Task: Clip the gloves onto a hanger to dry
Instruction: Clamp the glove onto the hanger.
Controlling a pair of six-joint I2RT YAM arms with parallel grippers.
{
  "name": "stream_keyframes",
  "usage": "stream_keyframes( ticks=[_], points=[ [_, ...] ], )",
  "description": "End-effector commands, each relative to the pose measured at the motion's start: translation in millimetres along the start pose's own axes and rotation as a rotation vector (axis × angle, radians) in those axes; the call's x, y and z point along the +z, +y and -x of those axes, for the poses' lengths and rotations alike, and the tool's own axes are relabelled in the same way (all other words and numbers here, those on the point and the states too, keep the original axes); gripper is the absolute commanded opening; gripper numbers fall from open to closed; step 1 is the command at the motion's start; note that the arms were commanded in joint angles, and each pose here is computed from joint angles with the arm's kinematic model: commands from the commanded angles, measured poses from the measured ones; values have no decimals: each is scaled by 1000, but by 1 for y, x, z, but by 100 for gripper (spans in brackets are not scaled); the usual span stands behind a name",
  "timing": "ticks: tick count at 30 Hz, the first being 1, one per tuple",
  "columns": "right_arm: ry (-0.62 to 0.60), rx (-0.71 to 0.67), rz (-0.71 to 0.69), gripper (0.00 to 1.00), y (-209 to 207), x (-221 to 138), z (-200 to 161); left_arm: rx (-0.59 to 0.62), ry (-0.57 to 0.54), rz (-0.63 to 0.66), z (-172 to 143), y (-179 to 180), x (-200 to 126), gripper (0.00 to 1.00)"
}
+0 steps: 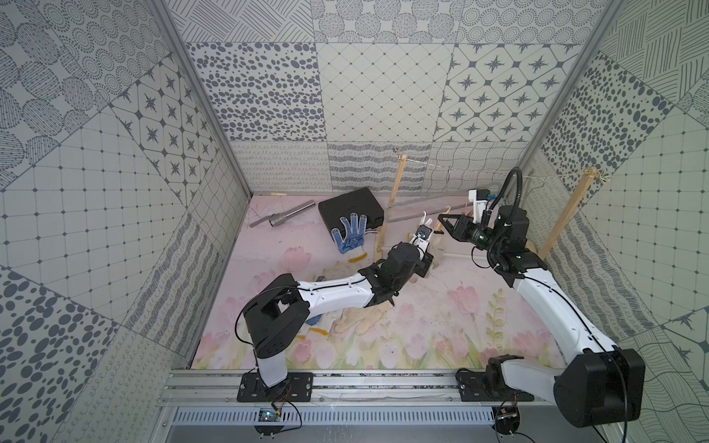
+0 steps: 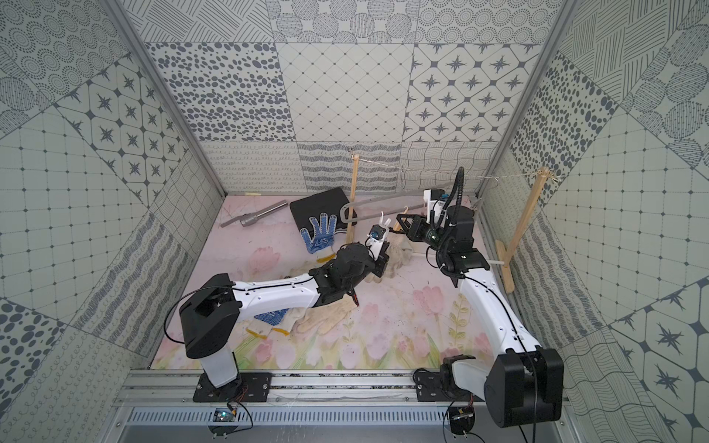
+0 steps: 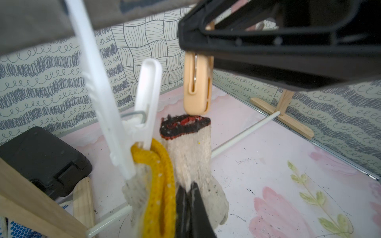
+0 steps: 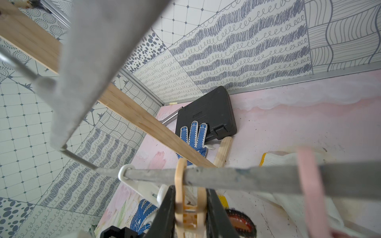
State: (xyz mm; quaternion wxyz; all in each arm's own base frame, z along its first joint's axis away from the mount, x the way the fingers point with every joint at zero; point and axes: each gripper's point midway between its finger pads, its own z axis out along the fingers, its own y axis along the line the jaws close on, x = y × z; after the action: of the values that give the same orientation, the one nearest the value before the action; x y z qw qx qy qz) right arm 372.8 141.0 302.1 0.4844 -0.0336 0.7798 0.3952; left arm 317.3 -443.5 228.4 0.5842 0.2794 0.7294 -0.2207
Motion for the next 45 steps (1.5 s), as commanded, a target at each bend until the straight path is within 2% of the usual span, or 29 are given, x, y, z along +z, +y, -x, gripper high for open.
stream_keyframes(
  ticks=[1,12,16,27,45],
  points=[
    [-35,-67,61,6,13,3,8,28,-123,-87,31,-12,-8,0],
    [-33,-170,97,5,18,3,6,65,-162,-144,31,-20,-20,0],
    [-25,-177,143,5,24,3,2,64,-144,-128,33,-16,-18,0],
    [-15,-168,151,6,25,3,-1,48,-130,-111,40,-13,-14,0],
    [-50,-172,110,6,25,3,19,-24,37,-59,8,8,-7,0]
  ],
)
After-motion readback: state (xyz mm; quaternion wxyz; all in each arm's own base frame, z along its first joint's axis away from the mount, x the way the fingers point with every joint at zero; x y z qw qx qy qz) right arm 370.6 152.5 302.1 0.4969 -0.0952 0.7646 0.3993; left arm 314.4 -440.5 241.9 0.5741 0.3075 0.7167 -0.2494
